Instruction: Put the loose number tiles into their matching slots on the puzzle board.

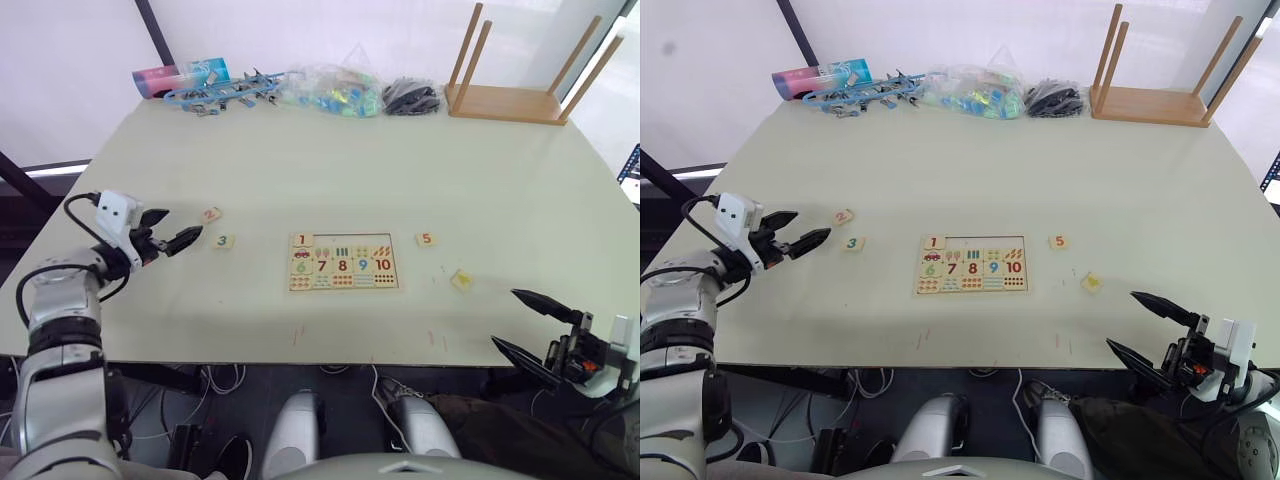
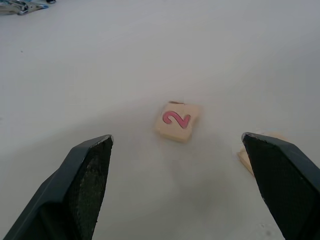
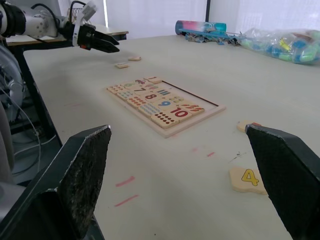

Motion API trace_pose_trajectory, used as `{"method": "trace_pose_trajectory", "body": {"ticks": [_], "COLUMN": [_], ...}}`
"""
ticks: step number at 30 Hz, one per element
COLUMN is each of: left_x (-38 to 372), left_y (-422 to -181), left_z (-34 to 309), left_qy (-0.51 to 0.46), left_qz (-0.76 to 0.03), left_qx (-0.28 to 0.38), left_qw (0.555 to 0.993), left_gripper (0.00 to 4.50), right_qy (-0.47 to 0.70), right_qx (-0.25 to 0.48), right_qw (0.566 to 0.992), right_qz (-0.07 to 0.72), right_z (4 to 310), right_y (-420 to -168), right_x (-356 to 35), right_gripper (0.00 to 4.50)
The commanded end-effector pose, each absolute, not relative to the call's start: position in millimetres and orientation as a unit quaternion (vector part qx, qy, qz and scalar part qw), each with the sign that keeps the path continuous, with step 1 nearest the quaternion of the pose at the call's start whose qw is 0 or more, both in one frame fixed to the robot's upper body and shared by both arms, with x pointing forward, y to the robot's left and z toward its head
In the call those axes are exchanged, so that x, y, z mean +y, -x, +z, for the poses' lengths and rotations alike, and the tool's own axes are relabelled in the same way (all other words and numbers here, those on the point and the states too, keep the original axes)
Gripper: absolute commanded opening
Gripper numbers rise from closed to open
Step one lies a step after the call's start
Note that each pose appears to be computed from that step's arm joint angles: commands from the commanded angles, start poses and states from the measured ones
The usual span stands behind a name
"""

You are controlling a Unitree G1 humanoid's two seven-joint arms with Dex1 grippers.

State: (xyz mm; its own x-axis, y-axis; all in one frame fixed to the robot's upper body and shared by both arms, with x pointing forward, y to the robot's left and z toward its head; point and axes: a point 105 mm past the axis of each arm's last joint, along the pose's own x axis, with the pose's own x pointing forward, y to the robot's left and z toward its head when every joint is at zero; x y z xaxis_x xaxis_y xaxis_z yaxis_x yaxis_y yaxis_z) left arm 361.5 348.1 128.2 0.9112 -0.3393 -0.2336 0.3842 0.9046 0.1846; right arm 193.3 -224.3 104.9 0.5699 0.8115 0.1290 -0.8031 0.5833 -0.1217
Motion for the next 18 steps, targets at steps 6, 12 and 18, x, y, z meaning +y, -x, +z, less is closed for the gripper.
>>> {"method": "trace_pose_trajectory", "body": {"ticks": [6, 12, 18], "left_x": [341.1, 329.5, 322.5], "left_y": [-381.6, -392.3, -400.0], "left_z": [123.6, 115.0, 109.1], "left_qy": [-0.121, -0.120, -0.113], "left_qz": [-0.162, -0.157, -0.142], "left_qx": [0.117, 0.140, 0.156], "left_qw": [0.972, 0.970, 0.971], "left_gripper": [4.41, 4.41, 4.41], "right_qy": [0.044, 0.047, 0.050], "right_qx": [-0.110, -0.113, -0.115], "right_qw": [0.884, 0.885, 0.886], "right_qz": [0.452, 0.449, 0.446], "right_z": [118.1, 120.1, 121.8], "right_y": [-192.9, -194.6, -195.3], "right_x": [-224.6, -225.9, -227.0], "right_gripper": [4.50, 4.50, 4.50]}}
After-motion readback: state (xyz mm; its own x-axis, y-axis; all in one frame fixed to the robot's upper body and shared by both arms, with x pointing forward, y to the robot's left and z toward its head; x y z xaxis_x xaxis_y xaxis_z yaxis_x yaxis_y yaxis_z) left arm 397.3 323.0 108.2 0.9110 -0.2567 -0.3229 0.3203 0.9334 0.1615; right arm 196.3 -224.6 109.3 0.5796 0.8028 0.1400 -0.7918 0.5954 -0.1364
